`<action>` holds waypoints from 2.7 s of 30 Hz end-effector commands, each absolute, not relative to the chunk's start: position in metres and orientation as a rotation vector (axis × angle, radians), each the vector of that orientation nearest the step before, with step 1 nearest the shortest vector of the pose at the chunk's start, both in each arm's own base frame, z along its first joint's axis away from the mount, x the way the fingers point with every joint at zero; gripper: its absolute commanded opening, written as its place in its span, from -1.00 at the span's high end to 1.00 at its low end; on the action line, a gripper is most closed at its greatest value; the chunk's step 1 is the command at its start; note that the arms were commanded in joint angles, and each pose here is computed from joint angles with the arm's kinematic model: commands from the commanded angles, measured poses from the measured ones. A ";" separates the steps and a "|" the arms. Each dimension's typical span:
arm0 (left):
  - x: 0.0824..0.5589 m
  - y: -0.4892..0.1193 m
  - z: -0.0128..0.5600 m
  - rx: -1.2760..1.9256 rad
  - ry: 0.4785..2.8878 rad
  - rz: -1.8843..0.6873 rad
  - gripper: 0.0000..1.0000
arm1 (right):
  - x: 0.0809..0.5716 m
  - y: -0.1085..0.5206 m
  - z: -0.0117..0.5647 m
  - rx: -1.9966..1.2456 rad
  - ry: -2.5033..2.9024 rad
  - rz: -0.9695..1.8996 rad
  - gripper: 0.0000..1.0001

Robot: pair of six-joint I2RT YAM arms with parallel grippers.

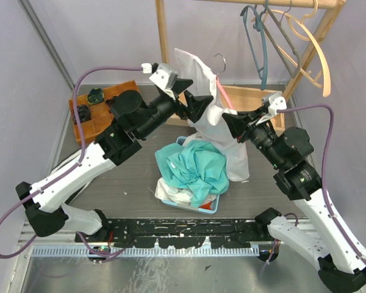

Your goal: Remove the t-shirt from the hanger

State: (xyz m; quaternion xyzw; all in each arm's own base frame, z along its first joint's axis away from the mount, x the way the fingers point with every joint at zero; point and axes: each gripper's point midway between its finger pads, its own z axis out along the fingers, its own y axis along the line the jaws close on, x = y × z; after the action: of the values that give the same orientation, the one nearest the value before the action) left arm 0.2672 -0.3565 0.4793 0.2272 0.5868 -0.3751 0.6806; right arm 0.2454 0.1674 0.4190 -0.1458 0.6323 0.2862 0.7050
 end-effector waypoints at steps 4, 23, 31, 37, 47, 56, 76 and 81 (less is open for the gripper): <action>0.271 -0.367 0.527 0.546 1.123 -0.806 -0.71 | 0.237 0.172 0.457 -0.343 1.266 0.681 0.99; 0.297 -0.384 0.505 0.623 1.150 -0.658 -0.50 | 0.229 0.180 0.455 -0.415 1.262 0.709 0.99; 0.303 -0.386 0.497 0.622 1.173 -0.641 0.04 | 0.225 0.179 0.457 -0.422 1.251 0.712 0.99; 0.302 -0.385 0.498 0.615 1.172 -0.647 0.45 | 0.224 0.178 0.457 -0.420 1.251 0.711 0.99; 0.302 -0.375 0.505 0.551 1.180 -0.650 1.00 | 0.226 0.177 0.453 -0.412 1.278 0.703 0.59; 0.317 -0.327 0.517 0.392 1.234 -0.507 1.00 | 0.235 0.178 0.435 -0.420 1.364 0.669 -0.28; 0.316 -0.233 0.551 0.263 1.242 -0.396 1.00 | 0.237 0.168 0.413 -0.415 1.394 0.603 -0.34; 0.315 -0.231 0.556 0.252 1.237 -0.399 1.00 | 0.238 0.177 0.410 -0.448 1.396 0.633 -0.06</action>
State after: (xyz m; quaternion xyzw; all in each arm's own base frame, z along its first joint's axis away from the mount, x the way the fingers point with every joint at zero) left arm 0.3248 -0.2448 0.5167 0.1487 0.6080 -0.1678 0.7616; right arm 0.2392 0.1700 0.3984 -0.1877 0.6477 0.2712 0.6868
